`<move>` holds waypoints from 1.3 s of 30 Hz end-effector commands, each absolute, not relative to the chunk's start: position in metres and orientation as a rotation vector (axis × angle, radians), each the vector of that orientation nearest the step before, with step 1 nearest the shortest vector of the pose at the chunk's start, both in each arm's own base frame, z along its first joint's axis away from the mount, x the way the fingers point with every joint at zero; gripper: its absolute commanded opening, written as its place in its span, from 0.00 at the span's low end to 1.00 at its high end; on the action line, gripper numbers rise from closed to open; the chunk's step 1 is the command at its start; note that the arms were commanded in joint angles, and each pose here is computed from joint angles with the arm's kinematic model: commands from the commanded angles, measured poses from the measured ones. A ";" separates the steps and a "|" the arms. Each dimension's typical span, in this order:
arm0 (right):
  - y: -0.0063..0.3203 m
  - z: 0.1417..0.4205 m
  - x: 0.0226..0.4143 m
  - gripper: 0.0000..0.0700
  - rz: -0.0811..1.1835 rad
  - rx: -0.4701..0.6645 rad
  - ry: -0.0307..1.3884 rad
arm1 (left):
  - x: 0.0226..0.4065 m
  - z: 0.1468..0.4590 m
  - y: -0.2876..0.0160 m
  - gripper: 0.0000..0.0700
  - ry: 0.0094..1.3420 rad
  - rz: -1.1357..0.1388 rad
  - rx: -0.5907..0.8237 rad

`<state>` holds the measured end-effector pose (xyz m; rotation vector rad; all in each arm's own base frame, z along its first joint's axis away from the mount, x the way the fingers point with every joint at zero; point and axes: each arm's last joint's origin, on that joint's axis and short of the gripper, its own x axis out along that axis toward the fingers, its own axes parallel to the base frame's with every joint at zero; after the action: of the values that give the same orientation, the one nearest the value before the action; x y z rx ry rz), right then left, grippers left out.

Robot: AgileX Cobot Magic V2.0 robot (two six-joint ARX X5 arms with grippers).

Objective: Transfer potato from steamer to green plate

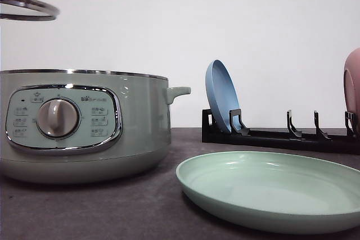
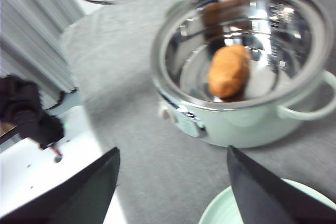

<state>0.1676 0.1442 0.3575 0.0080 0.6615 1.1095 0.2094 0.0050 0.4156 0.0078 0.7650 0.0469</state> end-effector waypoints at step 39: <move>0.333 0.327 0.318 0.70 1.012 -0.101 0.773 | 0.208 0.428 0.015 0.00 0.685 0.094 0.003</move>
<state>0.3171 0.3237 0.3298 -0.0915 0.7862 1.0064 0.2093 0.0145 0.4159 -0.0042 0.7603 0.0877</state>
